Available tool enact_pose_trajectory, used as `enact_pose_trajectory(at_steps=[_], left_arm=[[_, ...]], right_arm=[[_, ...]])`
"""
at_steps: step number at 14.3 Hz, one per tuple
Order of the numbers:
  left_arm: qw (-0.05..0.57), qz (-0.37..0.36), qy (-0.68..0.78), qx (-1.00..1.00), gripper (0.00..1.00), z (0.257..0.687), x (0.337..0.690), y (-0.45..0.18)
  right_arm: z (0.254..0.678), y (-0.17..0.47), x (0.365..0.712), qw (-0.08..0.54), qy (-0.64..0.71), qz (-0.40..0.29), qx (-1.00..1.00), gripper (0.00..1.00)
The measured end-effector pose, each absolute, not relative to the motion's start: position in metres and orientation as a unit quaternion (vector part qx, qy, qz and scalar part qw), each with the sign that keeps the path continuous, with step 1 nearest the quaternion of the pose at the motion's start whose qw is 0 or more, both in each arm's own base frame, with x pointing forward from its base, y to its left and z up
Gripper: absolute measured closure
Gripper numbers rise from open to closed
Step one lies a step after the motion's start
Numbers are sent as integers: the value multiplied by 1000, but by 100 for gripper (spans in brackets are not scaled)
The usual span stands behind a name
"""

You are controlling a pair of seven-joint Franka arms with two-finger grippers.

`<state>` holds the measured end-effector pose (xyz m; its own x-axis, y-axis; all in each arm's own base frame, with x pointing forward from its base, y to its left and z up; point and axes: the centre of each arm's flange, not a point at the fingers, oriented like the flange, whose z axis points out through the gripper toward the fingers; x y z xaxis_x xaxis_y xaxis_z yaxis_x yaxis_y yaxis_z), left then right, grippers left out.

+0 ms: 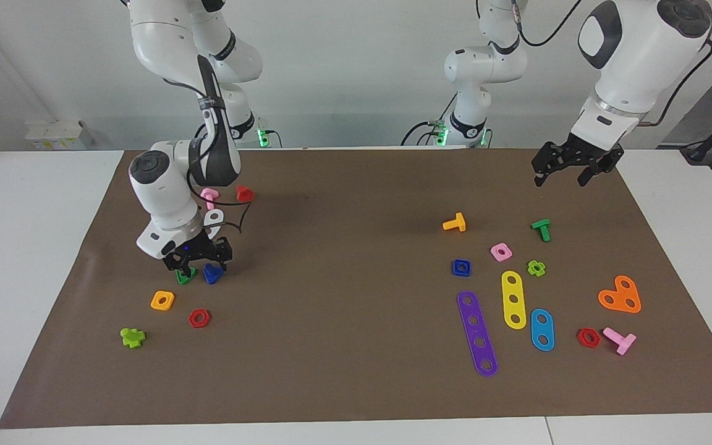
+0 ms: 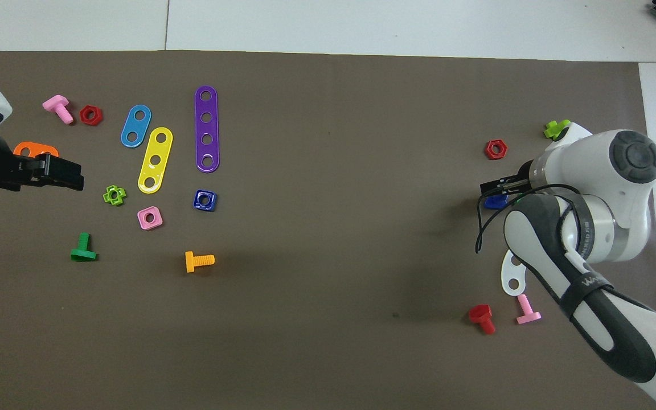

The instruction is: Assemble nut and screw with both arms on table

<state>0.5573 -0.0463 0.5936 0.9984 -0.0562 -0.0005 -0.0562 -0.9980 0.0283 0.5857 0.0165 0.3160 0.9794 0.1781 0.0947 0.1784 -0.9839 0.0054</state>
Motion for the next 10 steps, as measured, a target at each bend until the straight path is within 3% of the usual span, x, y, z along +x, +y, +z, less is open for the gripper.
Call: enact_pose_trajectory(at_steps=[4, 5, 6, 10], left_arm=[[14, -1, -28, 1000, 0, 594, 557, -46], [14, -1, -28, 1000, 0, 594, 557, -46], [14, -1, -28, 1000, 0, 594, 557, -46], [14, -1, -28, 1000, 0, 594, 557, -46]], right_arm=[[309, 16, 580, 1, -107, -41, -993, 53], [307, 16, 580, 1, -108, -41, -993, 53], [307, 16, 579, 1, -108, -41, -993, 60], [307, 16, 579, 1, -108, -41, -993, 63]])
